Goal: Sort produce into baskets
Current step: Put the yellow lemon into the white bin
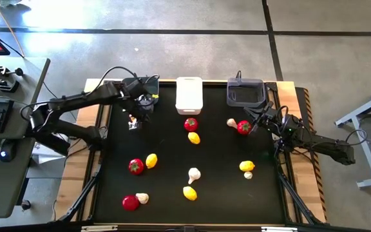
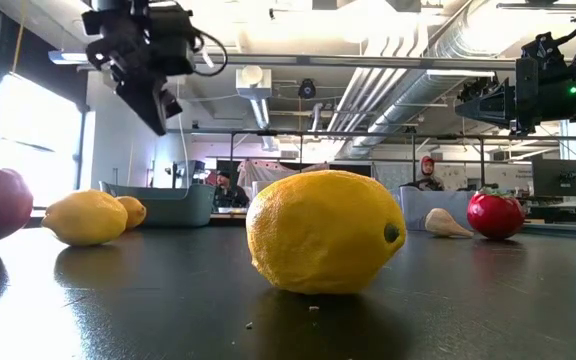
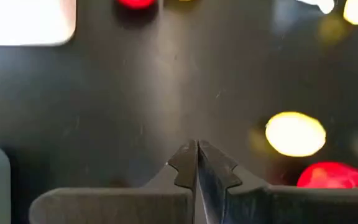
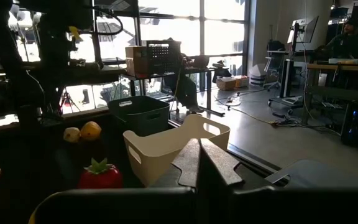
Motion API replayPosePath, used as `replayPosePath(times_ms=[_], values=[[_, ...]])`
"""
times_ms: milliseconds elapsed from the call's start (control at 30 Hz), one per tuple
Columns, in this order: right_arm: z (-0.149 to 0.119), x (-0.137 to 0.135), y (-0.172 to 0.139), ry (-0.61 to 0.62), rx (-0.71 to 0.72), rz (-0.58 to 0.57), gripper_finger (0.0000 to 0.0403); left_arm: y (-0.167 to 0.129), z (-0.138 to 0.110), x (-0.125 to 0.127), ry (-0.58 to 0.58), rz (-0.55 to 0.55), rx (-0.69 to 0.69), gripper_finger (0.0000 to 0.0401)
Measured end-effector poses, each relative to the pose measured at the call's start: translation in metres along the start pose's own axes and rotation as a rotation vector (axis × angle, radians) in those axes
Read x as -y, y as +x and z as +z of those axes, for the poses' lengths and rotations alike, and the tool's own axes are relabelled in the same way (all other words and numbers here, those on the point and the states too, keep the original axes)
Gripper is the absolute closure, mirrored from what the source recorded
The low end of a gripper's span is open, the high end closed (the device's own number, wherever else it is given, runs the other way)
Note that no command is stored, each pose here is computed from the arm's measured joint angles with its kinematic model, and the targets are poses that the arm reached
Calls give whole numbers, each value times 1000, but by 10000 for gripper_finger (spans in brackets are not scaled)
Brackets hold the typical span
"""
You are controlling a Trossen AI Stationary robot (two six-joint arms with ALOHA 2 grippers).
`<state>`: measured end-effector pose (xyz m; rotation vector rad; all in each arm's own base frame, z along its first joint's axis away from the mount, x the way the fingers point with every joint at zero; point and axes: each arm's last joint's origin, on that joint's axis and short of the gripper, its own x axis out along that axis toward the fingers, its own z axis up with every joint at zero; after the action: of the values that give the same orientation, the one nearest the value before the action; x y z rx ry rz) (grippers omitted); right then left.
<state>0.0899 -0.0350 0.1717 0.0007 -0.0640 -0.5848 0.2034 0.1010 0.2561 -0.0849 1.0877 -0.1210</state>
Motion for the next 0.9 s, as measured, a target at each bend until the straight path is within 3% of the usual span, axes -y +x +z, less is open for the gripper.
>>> replayPosePath(times_ms=[100, 267, 500, 667, 900], values=[[0, 0, 0, 0, 0, 0, 402, -5, -3, 3, 10, 34, -19, 401], [0, 0, 0, 0, 0, 0, 402, -13, -11, 13, 131, 178, -165, 383], [0, 0, 0, 0, 0, 0, 402, 4, -9, 12, 114, 167, -249, 299], [0, 0, 0, 0, 0, 0, 402, 20, -7, 0, 77, 231, -327, 239], [0, 0, 0, 0, 0, 0, 402, 47, -9, -20, 40, 267, -436, 192]])
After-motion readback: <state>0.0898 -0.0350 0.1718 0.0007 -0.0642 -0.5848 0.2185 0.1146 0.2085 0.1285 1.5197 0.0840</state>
